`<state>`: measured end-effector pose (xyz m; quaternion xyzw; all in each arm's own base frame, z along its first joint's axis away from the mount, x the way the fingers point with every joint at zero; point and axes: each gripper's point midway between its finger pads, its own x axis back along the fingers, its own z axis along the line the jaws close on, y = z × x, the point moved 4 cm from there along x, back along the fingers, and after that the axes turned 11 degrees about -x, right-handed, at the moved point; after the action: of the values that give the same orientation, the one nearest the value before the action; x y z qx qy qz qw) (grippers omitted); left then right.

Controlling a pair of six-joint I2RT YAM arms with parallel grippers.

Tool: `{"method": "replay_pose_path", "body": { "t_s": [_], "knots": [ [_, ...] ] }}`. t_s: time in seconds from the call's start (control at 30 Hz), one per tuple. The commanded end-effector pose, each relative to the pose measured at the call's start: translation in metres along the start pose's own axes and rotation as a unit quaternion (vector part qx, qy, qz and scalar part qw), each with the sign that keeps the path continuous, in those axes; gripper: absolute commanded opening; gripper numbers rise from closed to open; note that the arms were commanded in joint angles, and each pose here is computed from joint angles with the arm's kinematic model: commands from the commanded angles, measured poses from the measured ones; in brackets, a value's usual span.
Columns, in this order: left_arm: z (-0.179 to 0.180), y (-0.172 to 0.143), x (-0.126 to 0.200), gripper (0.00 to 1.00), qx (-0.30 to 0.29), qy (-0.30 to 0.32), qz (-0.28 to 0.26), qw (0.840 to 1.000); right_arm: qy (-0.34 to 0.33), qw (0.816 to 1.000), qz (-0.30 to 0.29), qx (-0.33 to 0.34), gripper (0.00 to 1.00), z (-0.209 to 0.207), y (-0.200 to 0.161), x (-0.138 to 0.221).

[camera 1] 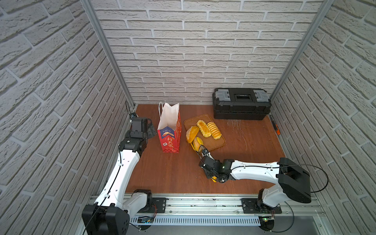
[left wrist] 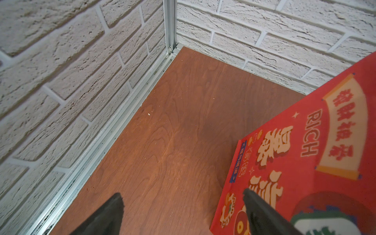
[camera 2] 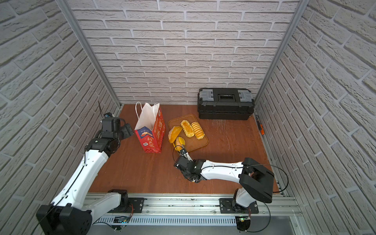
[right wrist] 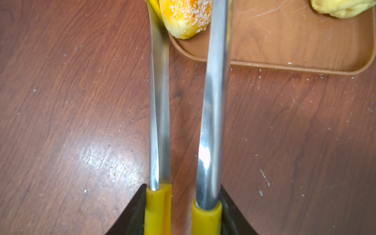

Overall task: Pack bread into a paper bag
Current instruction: Pick up the clamp from the center of the board.

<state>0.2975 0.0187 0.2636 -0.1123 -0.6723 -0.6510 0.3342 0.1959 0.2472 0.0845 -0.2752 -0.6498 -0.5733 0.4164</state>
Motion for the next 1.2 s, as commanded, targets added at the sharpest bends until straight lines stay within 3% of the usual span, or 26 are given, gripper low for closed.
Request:
{"method": "replay_pose_path", "body": {
  "t_s": [0.0,0.4,0.6,0.73,0.8,0.9,1.17],
  "knots": [
    [-0.002,0.001,0.0,0.94,0.002,-0.003,-0.004,1.0,0.026,0.999,-0.022,-0.008,0.25,0.003,0.008,0.008],
    [-0.002,0.003,0.001,0.94,0.003,-0.003,-0.001,1.0,0.11,0.991,-0.072,-0.02,0.13,0.013,0.031,0.048],
    [-0.004,0.005,0.002,0.94,0.006,-0.006,-0.001,1.0,0.109,0.99,-0.082,-0.025,0.1,0.006,0.029,0.05],
    [-0.006,0.005,0.003,0.94,0.007,-0.009,-0.001,1.0,0.087,0.993,-0.074,-0.029,0.14,0.0,0.024,0.043],
    [-0.008,0.005,0.004,0.93,0.005,-0.011,0.0,1.0,0.081,0.993,-0.076,-0.037,0.23,-0.004,0.024,0.044],
    [-0.007,0.005,0.004,0.93,0.004,-0.01,0.0,1.0,0.076,0.991,-0.093,-0.052,0.26,-0.011,0.026,0.046],
    [-0.006,0.008,0.009,0.93,0.001,-0.009,-0.005,1.0,0.063,0.99,-0.075,-0.102,0.09,-0.046,0.025,0.023]
  ]
}}
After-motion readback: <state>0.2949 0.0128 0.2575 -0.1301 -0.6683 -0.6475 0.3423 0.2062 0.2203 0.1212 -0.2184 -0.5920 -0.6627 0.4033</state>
